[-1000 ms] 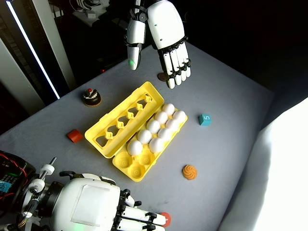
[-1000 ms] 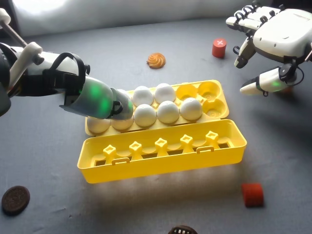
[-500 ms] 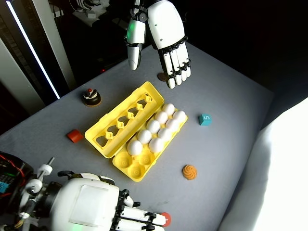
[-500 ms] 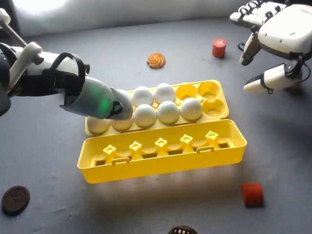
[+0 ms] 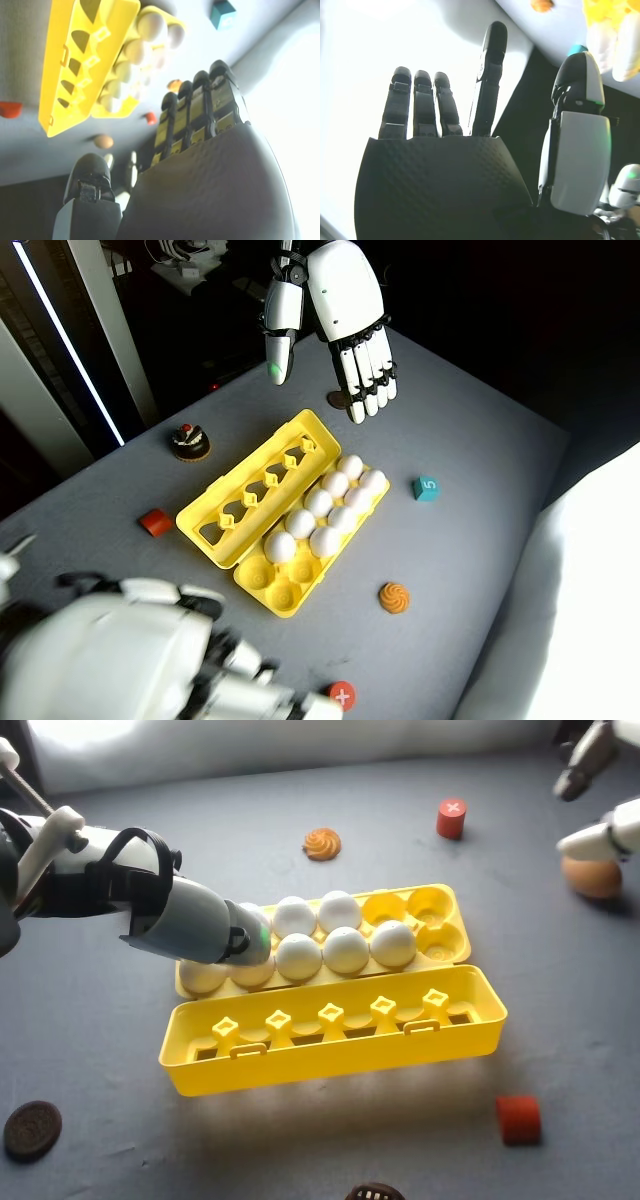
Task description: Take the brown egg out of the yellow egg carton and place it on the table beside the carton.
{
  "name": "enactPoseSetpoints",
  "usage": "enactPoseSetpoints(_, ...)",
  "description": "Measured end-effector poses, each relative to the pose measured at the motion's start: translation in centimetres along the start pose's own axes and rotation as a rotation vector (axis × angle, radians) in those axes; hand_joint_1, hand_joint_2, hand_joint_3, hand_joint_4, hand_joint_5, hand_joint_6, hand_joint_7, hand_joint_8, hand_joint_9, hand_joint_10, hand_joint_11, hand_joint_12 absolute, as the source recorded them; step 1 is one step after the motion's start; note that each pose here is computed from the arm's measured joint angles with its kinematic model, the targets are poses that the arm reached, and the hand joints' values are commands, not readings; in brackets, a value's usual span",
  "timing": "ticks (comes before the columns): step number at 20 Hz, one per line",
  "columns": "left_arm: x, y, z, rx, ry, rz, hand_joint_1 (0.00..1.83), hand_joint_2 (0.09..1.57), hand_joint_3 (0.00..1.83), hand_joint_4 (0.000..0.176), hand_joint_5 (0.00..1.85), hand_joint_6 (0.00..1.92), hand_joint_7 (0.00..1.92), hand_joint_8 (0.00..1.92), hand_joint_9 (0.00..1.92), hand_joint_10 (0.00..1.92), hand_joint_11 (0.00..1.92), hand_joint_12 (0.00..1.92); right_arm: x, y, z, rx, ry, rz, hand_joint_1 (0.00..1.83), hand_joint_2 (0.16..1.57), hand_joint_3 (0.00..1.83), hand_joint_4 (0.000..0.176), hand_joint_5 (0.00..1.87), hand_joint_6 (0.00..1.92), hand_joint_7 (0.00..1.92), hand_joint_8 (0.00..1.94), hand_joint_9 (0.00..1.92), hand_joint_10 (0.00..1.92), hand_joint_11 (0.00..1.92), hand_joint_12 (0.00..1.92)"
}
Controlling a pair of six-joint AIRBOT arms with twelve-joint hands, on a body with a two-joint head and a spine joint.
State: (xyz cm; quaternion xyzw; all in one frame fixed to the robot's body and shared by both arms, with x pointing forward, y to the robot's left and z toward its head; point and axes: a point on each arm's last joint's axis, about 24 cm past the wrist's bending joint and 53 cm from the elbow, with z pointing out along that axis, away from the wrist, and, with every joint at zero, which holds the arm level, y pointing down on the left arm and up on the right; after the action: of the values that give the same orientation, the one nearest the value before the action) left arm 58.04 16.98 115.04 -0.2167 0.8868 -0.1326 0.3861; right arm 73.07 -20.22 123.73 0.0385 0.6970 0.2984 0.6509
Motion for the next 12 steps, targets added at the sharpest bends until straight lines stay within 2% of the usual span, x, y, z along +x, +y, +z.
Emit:
enactPoseSetpoints(1, 0.0, -0.1, 0.0, 0.003, 0.000, 0.000, 0.00, 1.18, 0.00, 0.000, 0.09, 0.00, 0.05, 0.00, 0.01, 0.00, 0.00, 0.00, -0.7, -0.4, -0.8, 0.013, -0.008, 0.011, 0.58, 0.92, 0.00, 0.124, 0.93, 0.00, 0.00, 0.00, 0.00, 0.00, 0.00, 0.00)
enactPoseSetpoints(3, 0.0, -0.1, 0.0, 0.005, 0.001, 0.000, 0.00, 1.19, 0.00, 0.000, 0.08, 0.00, 0.05, 0.00, 0.01, 0.00, 0.00, 0.00, -1.5, -0.7, -2.2, 0.026, -0.015, 0.011, 0.62, 0.91, 0.00, 0.116, 0.99, 0.02, 0.04, 0.01, 0.00, 0.00, 0.00, 0.00)
enactPoseSetpoints(4, -0.1, 0.0, 0.1, 0.002, -0.002, -0.002, 0.00, 1.20, 0.00, 0.000, 0.08, 0.00, 0.05, 0.00, 0.01, 0.00, 0.00, 0.00, -1.8, -1.1, -3.2, 0.039, -0.011, 0.015, 0.61, 0.91, 0.00, 0.128, 0.99, 0.02, 0.04, 0.01, 0.00, 0.00, 0.00, 0.00)
enactPoseSetpoints(5, -0.3, 0.0, 0.1, -0.001, -0.008, 0.001, 0.00, 1.19, 0.00, 0.000, 0.09, 0.00, 0.05, 0.00, 0.00, 0.00, 0.00, 0.00, -2.0, -1.3, -4.1, 0.052, -0.007, 0.031, 0.67, 0.87, 0.00, 0.124, 1.11, 0.04, 0.13, 0.01, 0.00, 0.00, 0.00, 0.00)
enactPoseSetpoints(6, -0.3, 0.1, 0.1, -0.002, -0.010, 0.001, 0.00, 1.19, 0.00, 0.000, 0.09, 0.01, 0.06, 0.01, 0.02, 0.01, 0.01, 0.00, -2.4, -1.5, -4.7, 0.064, -0.010, 0.041, 0.68, 0.89, 0.00, 0.166, 1.26, 0.14, 0.44, 0.04, 0.17, 0.04, 0.00, 0.00)
enactPoseSetpoints(7, -0.4, 0.0, 0.1, 0.000, -0.010, 0.000, 0.00, 1.19, 0.00, 0.000, 0.10, 0.01, 0.06, 0.01, 0.02, 0.01, 0.01, 0.01, -2.8, -1.6, -5.5, 0.073, -0.014, 0.045, 0.73, 0.88, 0.00, 0.172, 1.21, 0.46, 0.67, 0.02, 0.38, 0.08, 0.00, 0.00)
enactPoseSetpoints(8, -0.4, 0.0, 0.1, 0.001, -0.010, -0.001, 0.00, 1.19, 0.00, 0.000, 0.12, 0.01, 0.08, 0.01, 0.04, 0.01, 0.02, 0.01, -3.1, -2.0, -6.4, 0.089, -0.016, 0.040, 0.72, 0.89, 0.00, 0.123, 0.88, 1.02, 0.62, 0.70, 0.38, 0.73, 0.00, 0.40)
enactPoseSetpoints(9, -0.4, 0.0, 0.1, 0.001, -0.011, 0.000, 0.00, 1.19, 0.00, 0.000, 0.10, 0.01, 0.07, 0.00, 0.02, 0.00, 0.00, 0.00, -3.2, -2.1, -7.0, 0.097, -0.011, 0.032, 0.87, 0.87, 0.00, 0.000, 0.62, 1.28, 0.55, 1.42, 0.35, 1.53, 0.00, 1.42)
enactPoseSetpoints(10, -0.4, 0.0, 0.1, 0.000, -0.012, 0.000, 0.00, 1.19, 0.00, 0.000, 0.11, 0.01, 0.08, 0.01, 0.03, 0.01, 0.02, 0.01, -2.9, -2.0, -7.7, 0.103, 0.003, 0.033, 0.94, 0.85, 0.00, 0.000, 0.52, 1.75, 0.53, 1.84, 0.41, 1.84, 0.17, 1.82)
enactPoseSetpoints(11, -0.4, 0.0, 0.0, 0.002, -0.011, 0.000, 0.00, 1.19, 0.00, 0.000, 0.10, 0.00, 0.08, 0.01, 0.03, 0.01, 0.02, 0.01, -2.8, -1.8, -8.1, 0.104, 0.008, 0.032, 0.97, 0.83, 0.00, 0.000, 0.57, 1.89, 0.59, 1.92, 0.52, 1.91, 0.35, 1.90)
enactPoseSetpoints(12, -0.4, -0.1, 0.0, 0.004, -0.010, 0.000, 0.00, 1.19, 0.00, 0.000, 0.10, 0.00, 0.07, 0.00, 0.03, 0.01, 0.02, 0.01, -2.9, -1.8, -8.5, 0.112, 0.008, 0.032, 0.95, 0.84, 0.00, 0.000, 0.84, 1.91, 0.84, 1.94, 0.74, 1.92, 0.57, 1.92)
